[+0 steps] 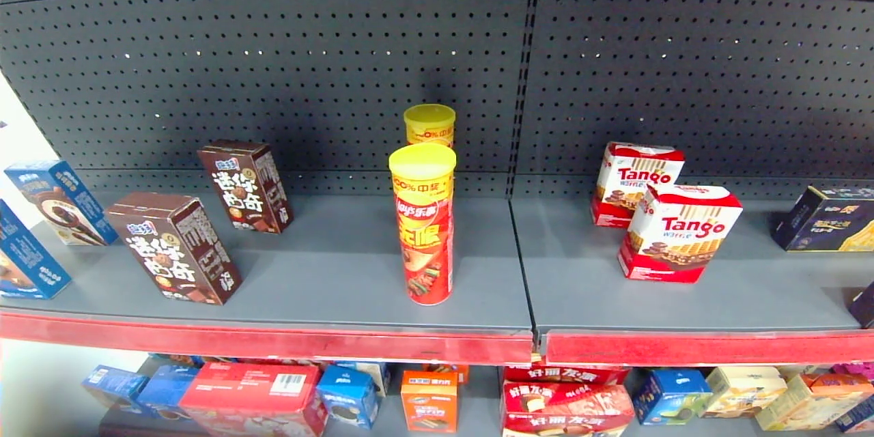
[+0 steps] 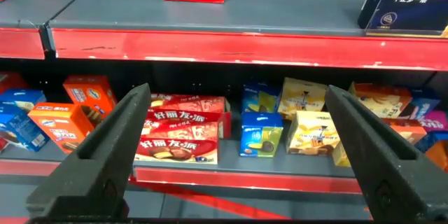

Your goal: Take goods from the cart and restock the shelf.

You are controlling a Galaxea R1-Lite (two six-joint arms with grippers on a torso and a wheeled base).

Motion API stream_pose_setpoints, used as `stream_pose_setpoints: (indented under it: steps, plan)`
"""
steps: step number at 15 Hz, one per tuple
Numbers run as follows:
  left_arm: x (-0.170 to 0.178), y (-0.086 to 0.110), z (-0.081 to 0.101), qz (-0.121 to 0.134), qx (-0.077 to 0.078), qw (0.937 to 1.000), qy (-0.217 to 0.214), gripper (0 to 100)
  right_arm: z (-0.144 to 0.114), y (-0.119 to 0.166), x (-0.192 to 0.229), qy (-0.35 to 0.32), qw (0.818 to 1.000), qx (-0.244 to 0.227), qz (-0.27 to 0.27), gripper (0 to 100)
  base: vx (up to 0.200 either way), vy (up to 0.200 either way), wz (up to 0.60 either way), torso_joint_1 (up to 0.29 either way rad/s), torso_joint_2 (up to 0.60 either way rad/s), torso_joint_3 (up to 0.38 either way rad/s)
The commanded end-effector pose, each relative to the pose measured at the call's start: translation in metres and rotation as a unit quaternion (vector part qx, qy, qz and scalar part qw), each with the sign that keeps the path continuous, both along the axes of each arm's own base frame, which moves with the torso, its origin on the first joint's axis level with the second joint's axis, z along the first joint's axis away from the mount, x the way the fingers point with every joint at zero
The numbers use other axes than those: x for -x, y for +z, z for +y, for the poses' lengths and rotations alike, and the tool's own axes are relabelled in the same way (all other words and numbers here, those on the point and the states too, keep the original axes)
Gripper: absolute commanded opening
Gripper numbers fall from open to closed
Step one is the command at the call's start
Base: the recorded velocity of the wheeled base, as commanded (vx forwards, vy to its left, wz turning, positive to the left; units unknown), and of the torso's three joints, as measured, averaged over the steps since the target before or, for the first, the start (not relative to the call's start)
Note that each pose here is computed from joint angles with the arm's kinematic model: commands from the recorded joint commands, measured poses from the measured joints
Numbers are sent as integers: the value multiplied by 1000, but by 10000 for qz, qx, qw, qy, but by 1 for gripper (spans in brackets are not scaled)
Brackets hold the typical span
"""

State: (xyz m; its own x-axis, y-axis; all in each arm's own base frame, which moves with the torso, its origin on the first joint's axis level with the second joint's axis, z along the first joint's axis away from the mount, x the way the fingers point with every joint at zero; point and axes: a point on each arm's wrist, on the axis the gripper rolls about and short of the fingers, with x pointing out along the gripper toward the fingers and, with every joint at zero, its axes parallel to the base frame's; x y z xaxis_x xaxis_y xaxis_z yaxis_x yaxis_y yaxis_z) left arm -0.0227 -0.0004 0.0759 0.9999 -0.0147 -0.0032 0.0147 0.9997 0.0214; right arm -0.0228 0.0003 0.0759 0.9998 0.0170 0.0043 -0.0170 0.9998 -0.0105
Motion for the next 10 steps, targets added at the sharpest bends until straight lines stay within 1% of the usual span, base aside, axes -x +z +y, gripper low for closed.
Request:
stream_pose_setpoints:
  steps: [1,10]
  plan:
    - [0,0,0,7,0,10000,4,100,0,0,0,7,10000,2,-9,100,0,0,0,0,0,0]
    - [0,0,0,7,0,10000,4,100,0,0,0,-1,10000,2,-2,100,0,0,0,0,0,0]
